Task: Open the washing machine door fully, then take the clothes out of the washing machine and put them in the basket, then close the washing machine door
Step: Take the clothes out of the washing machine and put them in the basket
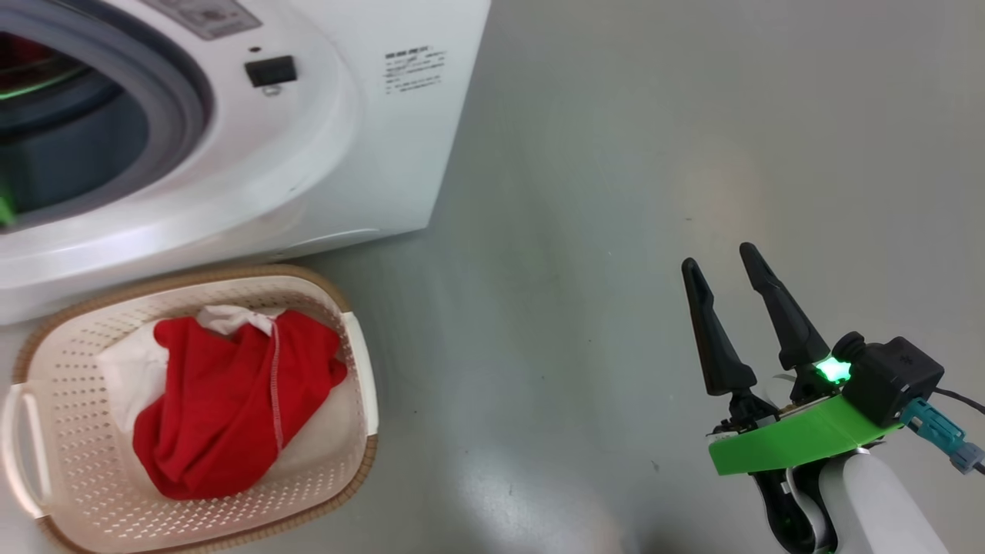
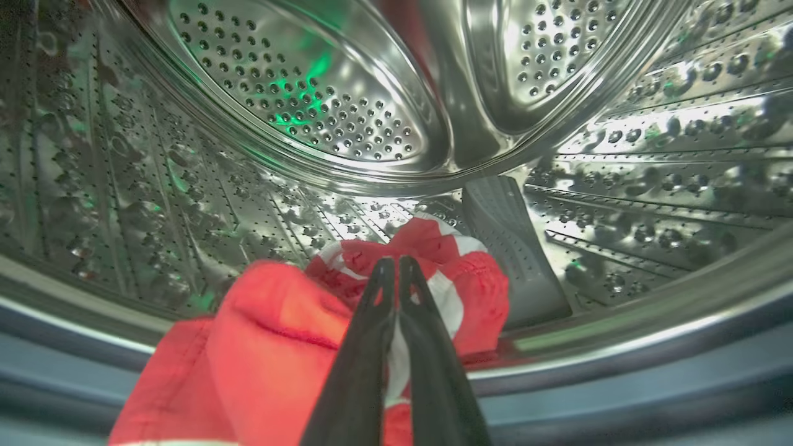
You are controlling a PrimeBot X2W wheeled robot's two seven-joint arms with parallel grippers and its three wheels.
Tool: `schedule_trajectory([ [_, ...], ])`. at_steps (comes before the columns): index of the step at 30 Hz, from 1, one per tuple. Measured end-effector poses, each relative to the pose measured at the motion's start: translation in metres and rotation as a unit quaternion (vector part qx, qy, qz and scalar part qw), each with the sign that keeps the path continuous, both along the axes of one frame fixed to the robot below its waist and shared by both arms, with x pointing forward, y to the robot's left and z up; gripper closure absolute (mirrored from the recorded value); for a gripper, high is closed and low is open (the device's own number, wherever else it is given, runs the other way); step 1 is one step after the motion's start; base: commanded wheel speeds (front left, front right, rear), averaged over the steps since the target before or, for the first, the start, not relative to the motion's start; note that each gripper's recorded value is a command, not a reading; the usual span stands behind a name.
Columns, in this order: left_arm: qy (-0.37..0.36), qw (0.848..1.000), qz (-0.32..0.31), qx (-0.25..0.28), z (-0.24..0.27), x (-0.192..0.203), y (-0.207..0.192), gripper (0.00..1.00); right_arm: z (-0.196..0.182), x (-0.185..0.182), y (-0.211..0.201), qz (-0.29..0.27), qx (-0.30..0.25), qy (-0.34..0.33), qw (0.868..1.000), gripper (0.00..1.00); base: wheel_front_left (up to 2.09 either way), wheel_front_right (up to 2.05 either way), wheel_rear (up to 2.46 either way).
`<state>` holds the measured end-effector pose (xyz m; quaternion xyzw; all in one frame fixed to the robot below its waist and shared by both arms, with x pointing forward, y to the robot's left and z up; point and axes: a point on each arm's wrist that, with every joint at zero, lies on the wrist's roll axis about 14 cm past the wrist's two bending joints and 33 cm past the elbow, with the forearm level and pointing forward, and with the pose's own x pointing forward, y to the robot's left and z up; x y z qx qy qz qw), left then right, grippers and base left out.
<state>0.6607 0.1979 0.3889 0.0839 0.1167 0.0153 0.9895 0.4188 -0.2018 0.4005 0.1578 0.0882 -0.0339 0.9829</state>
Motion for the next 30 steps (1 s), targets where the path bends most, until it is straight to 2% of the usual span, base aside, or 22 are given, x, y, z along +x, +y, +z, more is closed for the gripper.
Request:
schedule_trajectory([
  [13, -0.061, 0.993, 0.015, -0.103, 0.036, -0.042, -0.001, 1.0, 0.021, 0.005, 0.01, 0.015, 0.005, -0.032, 0.999, 0.0, 0.0, 0.0, 0.0],
  [30, -0.143, 0.976, 0.016, -0.161, 0.09, -0.102, 0.004, 1.0, 0.034, -0.005, 0.02, 0.029, 0.015, -0.046, 0.998, 0.0, 0.0, 0.0, 0.0],
])
